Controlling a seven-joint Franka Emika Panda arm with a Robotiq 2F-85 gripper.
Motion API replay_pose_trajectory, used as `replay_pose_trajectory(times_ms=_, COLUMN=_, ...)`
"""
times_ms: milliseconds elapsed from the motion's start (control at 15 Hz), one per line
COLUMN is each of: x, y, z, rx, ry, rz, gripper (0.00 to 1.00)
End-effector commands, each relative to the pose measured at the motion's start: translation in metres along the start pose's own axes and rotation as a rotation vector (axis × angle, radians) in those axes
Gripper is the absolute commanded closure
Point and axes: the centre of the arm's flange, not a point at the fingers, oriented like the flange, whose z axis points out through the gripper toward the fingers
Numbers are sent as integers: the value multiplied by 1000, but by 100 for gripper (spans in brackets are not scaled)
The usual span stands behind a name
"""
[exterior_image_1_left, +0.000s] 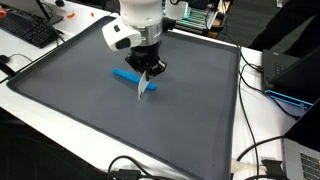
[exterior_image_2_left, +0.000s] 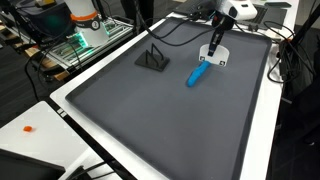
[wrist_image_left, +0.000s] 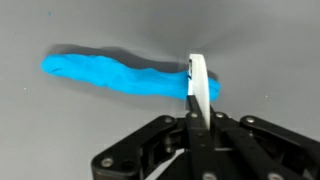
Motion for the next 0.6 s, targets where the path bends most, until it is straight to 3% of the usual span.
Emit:
replay_pose_trajectory(times_ms=0, x=2, y=1, z=22, rx=-26, ry=-3, rz=5, gripper=99)
replay_pose_trajectory(times_ms=533, x=-1, y=0, z=35, rx=-15, ry=-64, rz=16, gripper=99)
